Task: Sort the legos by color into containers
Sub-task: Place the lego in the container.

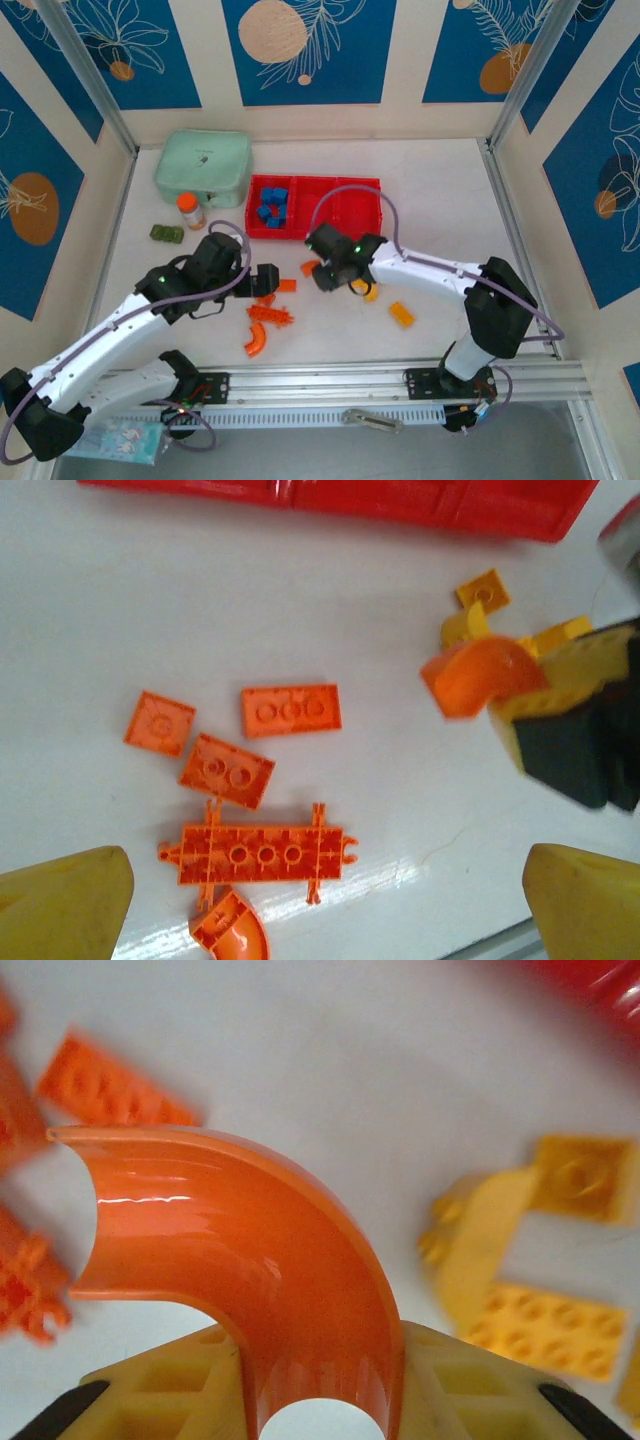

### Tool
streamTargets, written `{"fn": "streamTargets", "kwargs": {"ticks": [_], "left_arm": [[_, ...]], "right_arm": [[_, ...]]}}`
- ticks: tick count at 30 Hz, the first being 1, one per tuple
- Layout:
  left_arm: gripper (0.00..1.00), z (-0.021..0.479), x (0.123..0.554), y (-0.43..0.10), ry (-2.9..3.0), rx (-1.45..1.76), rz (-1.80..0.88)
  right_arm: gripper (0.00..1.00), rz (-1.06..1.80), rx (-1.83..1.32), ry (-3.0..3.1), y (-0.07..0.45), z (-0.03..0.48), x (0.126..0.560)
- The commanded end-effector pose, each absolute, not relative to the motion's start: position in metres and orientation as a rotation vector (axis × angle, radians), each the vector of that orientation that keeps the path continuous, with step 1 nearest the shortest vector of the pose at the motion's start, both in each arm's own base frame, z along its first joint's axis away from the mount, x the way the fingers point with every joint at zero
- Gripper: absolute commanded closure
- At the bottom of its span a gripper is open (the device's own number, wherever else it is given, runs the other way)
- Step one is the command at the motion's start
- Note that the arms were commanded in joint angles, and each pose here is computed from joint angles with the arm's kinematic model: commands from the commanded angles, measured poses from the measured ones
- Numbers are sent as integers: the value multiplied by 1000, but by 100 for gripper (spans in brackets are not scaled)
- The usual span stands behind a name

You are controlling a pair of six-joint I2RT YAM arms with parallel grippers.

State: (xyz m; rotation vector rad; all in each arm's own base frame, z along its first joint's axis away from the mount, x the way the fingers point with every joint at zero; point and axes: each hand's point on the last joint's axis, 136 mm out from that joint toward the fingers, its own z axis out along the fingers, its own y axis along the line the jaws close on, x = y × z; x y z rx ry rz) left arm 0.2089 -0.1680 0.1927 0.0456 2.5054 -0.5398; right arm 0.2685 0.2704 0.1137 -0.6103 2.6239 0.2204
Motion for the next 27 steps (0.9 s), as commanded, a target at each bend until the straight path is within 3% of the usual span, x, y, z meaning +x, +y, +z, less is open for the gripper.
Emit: {"fn": "streamTargets", "kwargs": {"ticks": [1,9,14,20,27], "left_arm": [[1,204,220,-152,2482,20,-440],[1,214,246,-144,2444,-52,-434],[1,211,254,-144,2445,-86,-458],[1,210,258,-146,2450,-95,-485],[1,213,250,-147,2450,-83,-526]], "right_arm": [[66,285,-487,2648,269,123,302],[66,193,-353,2632,272,118,397],[62,149,-343,2634,278,113,430],[38,149,-359,2633,283,118,440],[33,244,-398,2599,289,142,410]]}}
